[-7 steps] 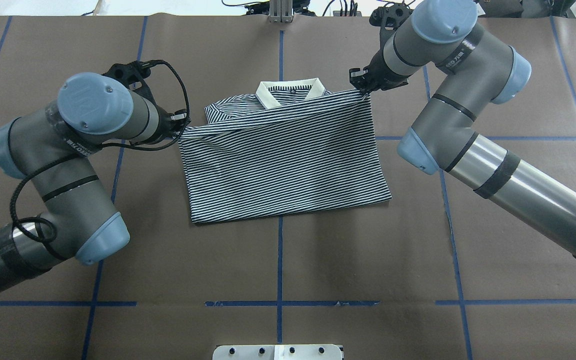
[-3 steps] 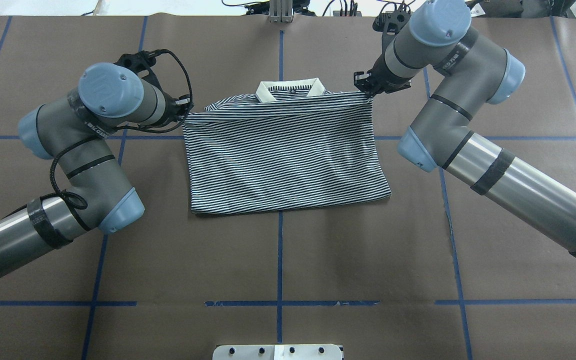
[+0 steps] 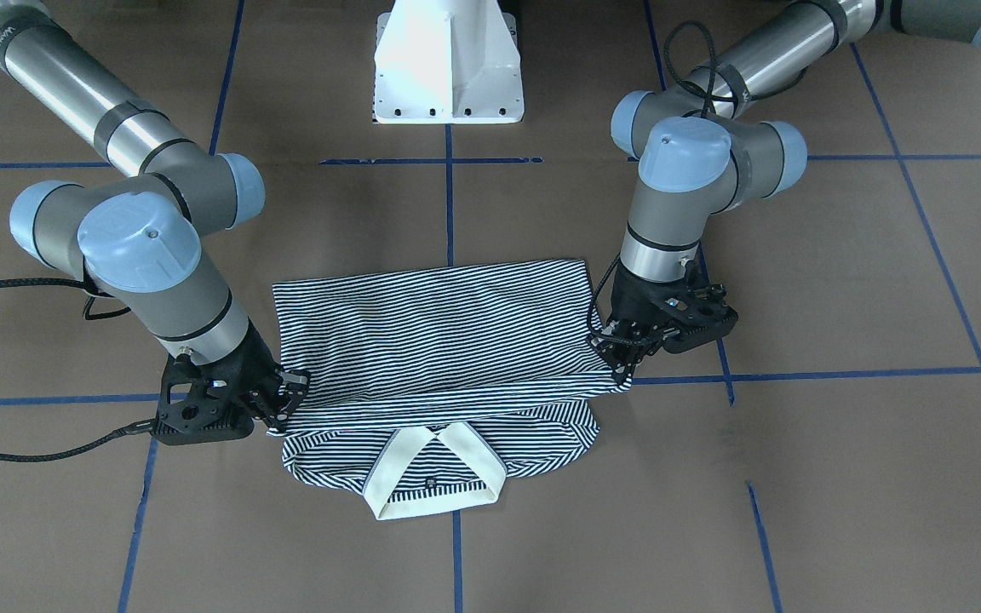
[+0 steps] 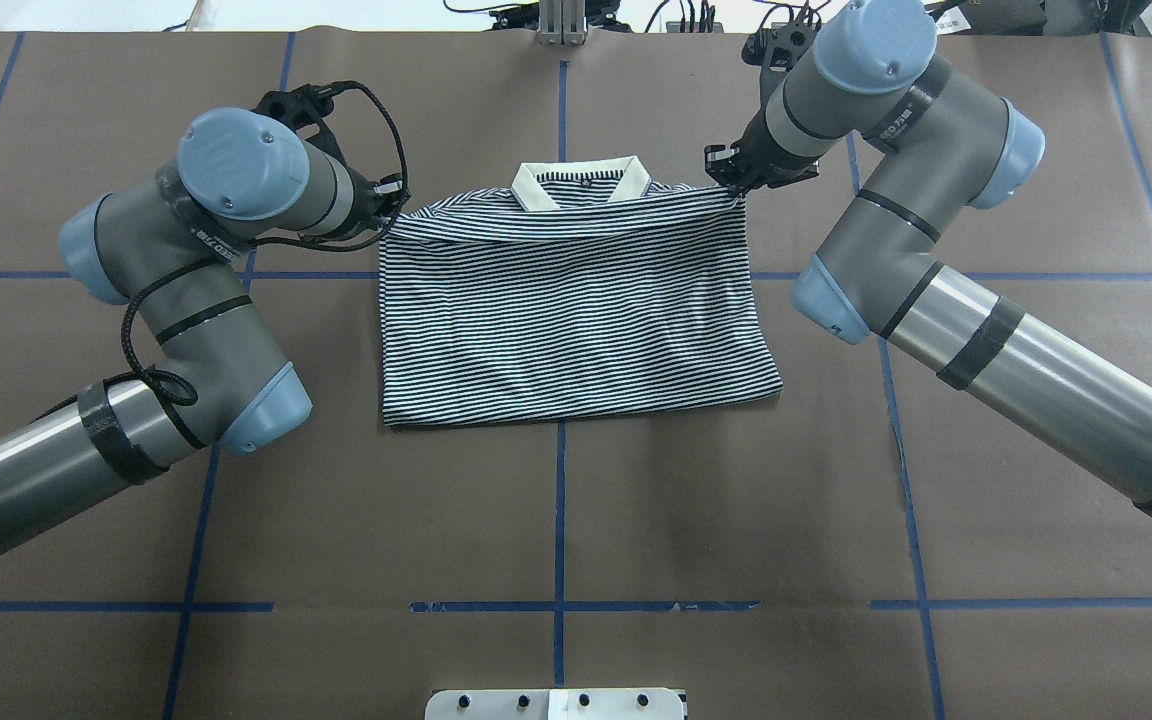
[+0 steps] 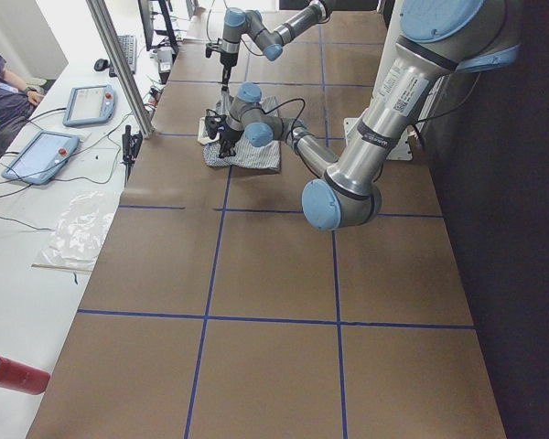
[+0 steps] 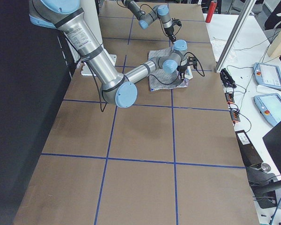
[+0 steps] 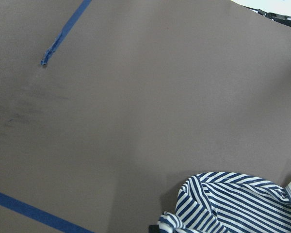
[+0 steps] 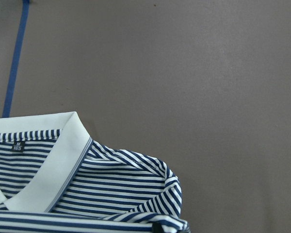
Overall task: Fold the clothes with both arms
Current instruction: 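Lay the hem down just below the collar and open both grippers, then grasp the side edge of the folded shirt with the right gripper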
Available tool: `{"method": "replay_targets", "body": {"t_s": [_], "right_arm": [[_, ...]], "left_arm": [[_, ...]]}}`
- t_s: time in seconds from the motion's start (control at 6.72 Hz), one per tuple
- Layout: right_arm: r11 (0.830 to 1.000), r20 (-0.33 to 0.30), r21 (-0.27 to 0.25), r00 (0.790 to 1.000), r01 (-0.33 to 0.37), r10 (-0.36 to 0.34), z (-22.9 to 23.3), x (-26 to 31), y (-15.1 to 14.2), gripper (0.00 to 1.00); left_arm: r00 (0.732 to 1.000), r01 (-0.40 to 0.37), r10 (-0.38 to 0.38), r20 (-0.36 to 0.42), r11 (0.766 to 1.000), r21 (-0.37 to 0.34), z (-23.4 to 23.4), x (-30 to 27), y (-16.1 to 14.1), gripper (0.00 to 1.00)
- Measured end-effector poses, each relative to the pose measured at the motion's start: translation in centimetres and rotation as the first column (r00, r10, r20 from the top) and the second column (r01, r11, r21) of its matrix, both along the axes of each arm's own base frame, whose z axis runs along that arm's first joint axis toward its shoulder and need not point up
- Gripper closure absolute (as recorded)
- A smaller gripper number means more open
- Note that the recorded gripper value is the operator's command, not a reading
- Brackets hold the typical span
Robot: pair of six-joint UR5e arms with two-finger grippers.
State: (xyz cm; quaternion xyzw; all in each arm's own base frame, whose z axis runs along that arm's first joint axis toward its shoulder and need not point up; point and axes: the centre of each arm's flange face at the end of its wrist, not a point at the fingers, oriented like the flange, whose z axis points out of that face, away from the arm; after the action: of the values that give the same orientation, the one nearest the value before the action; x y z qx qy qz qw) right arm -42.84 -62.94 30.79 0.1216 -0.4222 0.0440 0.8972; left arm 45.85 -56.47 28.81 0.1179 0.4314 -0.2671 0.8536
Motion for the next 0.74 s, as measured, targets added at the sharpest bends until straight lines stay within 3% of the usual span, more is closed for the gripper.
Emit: {"method": "replay_targets", "body": {"t_s": [0.45,0.74], "right_arm": [[1.0,0.016,0.008,1.0,0.003,-0.003,0.1,0.2,0.0,0.0],[0.999,0.059,-0.014,0.998,0.038,-0.037,0.4,1.0,1.3,0.0]], "left_arm": [[1.0,0.0,0.0,0.005,1.0,-0.008,-0.7,0.9,-0.8,0.0],[1.0,-0.006,0.006,-0.006,1.0,-0.004,-2.1,0.5,-0.4,0.0]]}}
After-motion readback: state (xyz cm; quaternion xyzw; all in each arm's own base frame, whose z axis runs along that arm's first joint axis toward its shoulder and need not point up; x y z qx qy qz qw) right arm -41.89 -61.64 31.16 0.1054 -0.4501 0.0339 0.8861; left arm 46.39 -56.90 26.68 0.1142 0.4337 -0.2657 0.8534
